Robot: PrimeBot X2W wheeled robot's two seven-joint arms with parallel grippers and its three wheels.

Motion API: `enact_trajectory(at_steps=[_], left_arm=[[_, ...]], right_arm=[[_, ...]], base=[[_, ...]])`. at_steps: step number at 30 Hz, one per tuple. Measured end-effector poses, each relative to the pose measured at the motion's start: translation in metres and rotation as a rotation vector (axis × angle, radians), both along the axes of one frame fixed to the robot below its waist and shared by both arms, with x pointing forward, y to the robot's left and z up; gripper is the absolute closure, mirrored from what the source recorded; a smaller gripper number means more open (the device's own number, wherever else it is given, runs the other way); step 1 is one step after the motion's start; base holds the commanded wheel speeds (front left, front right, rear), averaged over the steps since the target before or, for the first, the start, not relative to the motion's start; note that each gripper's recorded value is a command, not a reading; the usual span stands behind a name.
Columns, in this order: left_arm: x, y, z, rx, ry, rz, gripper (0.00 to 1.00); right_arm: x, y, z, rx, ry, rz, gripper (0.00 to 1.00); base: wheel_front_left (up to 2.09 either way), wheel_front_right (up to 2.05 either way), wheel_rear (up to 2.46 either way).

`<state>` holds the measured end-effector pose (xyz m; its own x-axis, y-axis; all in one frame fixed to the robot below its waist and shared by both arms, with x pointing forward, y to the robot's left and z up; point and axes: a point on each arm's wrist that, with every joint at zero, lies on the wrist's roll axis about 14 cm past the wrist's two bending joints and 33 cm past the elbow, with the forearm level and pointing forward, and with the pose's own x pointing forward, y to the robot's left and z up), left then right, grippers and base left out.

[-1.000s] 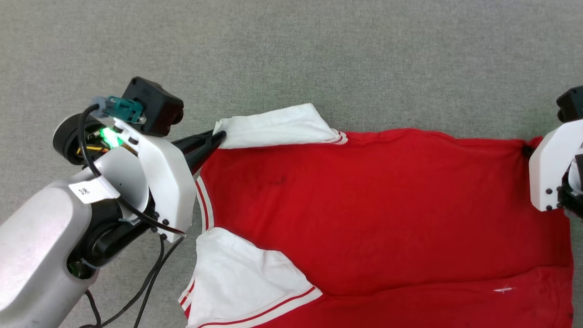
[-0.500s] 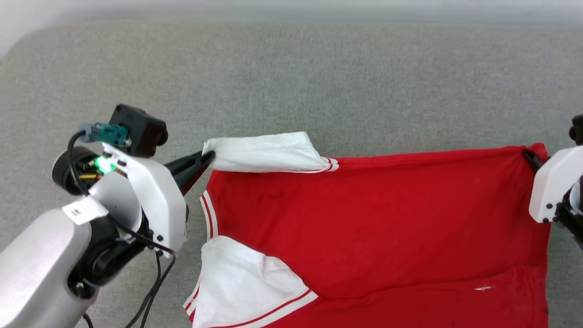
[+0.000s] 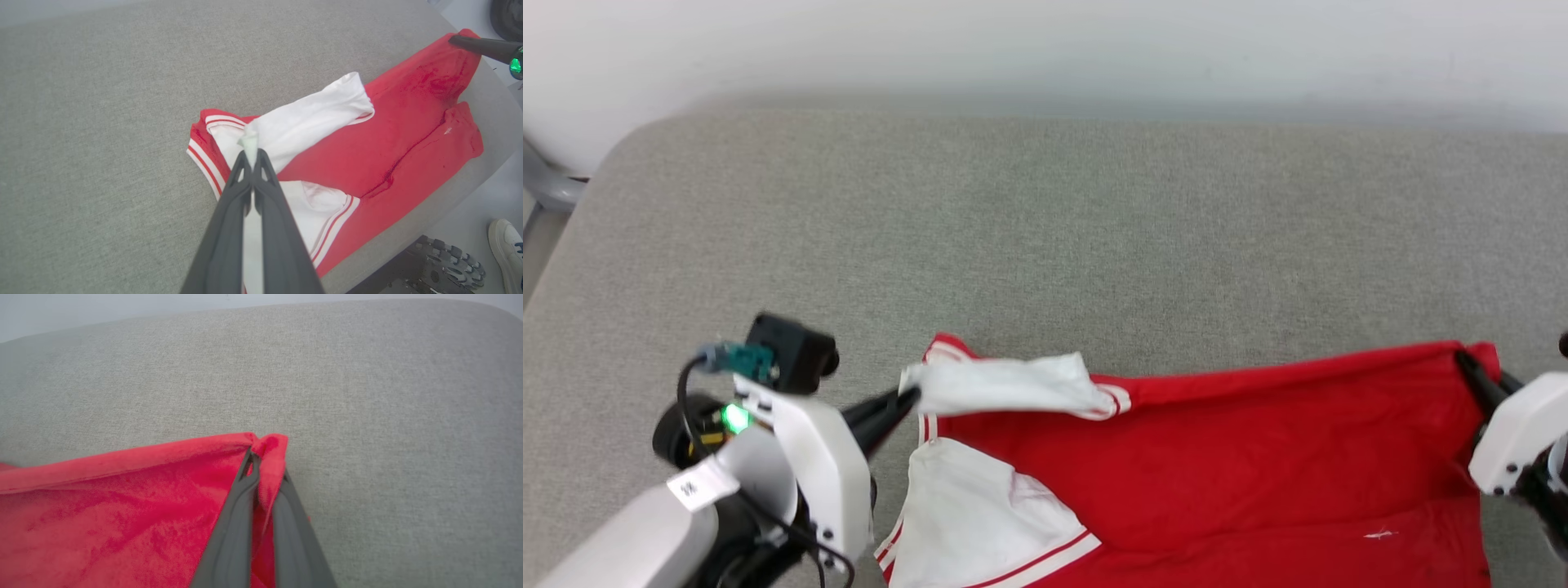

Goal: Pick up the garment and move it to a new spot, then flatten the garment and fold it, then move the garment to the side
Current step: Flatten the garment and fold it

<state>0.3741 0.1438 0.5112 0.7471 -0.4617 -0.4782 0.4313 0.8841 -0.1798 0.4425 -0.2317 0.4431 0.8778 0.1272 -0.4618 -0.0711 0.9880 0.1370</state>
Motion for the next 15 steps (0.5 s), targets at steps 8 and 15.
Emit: enact_trajectory(at_steps=[8, 15], left_arm=[[-0.040, 0.003, -0.027, -0.049, 0.094, 0.047, 1.00], [-0.069, 0.006, -0.052, -0.079, 0.182, 0.090, 1.00]], right_arm=[[-0.035, 0.000, -0.009, 0.056, 0.035, -0.003, 1.00], [-0.069, 0.003, -0.026, 0.085, 0.122, 0.023, 1.00]], base=[[0.00, 0.00, 0.00], [0.00, 0.00, 0.00]])
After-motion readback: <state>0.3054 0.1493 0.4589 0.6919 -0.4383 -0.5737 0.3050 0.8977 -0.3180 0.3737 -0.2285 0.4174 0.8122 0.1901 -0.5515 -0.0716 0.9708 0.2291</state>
